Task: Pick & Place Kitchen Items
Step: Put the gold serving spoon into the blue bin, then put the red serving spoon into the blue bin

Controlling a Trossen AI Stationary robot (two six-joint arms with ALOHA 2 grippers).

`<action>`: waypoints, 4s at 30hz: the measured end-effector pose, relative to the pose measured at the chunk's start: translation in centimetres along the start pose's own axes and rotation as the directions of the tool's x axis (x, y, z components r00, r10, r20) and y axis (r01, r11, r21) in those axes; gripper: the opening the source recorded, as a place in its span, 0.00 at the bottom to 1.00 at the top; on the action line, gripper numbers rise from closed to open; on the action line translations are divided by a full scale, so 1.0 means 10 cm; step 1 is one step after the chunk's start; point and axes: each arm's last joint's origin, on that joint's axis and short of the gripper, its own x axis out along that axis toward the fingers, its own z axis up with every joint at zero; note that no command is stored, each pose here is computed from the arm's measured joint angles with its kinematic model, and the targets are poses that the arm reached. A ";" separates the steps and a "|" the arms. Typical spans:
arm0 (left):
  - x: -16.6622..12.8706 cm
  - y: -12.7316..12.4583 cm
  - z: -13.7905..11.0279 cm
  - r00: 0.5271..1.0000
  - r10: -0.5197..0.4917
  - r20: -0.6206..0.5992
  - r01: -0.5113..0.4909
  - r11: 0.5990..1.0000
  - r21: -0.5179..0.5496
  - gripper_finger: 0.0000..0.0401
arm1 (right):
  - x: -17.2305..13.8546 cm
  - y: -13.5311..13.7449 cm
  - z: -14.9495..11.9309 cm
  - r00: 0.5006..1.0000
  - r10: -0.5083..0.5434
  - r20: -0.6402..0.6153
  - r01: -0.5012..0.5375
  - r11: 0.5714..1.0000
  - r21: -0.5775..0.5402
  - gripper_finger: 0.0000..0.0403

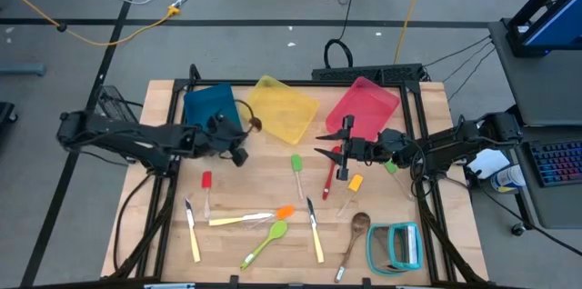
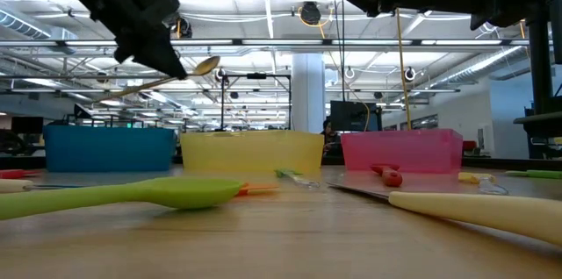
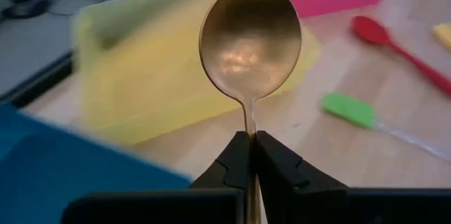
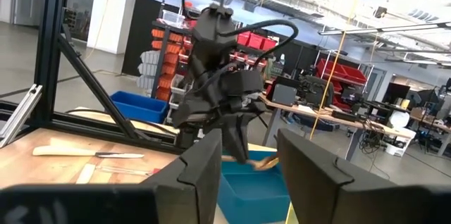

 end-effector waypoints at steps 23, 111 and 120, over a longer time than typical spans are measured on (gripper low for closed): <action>0.18 0.82 0.03 0.898 0.418 -0.139 -0.436 0.889 -0.142 0.02 | 0.00 0.00 0.00 1.000 0.001 -0.004 -0.001 1.000 0.003 0.32; 0.52 1.15 -0.20 0.965 0.198 -0.169 -0.241 0.925 -0.293 0.12 | 0.12 0.15 -0.47 0.972 -0.066 -0.225 0.164 0.877 0.451 0.32; 0.39 1.01 -0.09 0.992 0.125 -0.032 -0.130 0.958 -0.256 0.12 | 0.27 0.38 -0.22 0.999 -0.019 -0.044 0.038 0.872 0.488 0.32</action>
